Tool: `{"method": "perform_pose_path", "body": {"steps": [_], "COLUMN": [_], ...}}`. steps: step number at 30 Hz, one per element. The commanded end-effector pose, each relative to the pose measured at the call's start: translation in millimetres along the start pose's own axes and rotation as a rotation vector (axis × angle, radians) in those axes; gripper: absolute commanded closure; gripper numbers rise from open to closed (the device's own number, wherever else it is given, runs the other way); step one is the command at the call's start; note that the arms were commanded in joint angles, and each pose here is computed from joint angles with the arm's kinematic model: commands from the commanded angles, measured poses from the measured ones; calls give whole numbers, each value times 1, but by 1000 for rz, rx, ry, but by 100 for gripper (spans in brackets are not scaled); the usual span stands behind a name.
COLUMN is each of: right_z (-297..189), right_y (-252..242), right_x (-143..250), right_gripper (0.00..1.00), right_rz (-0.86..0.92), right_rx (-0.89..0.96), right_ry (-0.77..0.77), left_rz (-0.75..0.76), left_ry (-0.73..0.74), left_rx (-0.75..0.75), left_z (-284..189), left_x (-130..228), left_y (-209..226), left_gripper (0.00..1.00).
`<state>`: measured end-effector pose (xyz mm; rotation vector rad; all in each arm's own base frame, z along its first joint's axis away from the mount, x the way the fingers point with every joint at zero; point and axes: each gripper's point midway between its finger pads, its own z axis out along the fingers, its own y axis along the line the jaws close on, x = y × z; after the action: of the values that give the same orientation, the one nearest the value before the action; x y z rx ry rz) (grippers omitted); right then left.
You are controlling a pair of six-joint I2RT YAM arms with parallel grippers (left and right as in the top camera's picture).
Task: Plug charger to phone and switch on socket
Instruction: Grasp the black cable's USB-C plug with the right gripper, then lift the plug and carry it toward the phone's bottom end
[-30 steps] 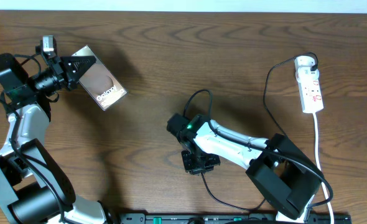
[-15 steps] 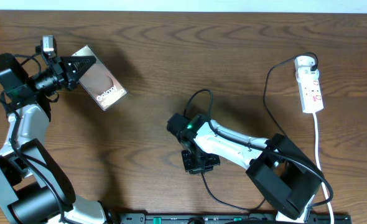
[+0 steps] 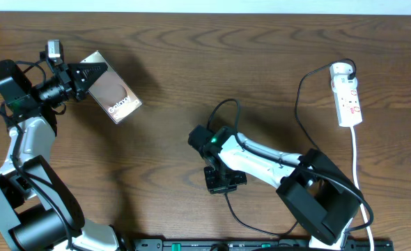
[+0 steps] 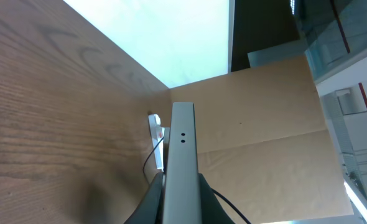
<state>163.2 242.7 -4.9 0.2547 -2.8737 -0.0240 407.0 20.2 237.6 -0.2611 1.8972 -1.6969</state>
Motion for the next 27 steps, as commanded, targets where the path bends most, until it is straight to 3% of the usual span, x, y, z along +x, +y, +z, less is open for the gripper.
{"method": "perform_pose_path", "body": {"steps": [1,10,15,19,27], "right_z": [13,10,-20,-60,-156], "right_y": [-9,-10,-4,13,23], "right_x": [-3,-6,-39,-72,-100], "right_gripper": [99,99,99,99,99], "right_rz": [9,7,-36,-115,-400], "right_rx": [42,37,-45,-264,-931], "right_ry": [-2,-4,-56,-98,-216], "left_rz": [21,21,22,22,29], "left_ry": [19,19,19,19,19], "left_rx": [17,17,17,17,17], "left_z": [-2,-2,-2,-2,-2], "left_x": [1,1,1,1,1], "left_y": [-4,-4,-4,-4,-4], "left_gripper": [93,93,93,93,93]}}
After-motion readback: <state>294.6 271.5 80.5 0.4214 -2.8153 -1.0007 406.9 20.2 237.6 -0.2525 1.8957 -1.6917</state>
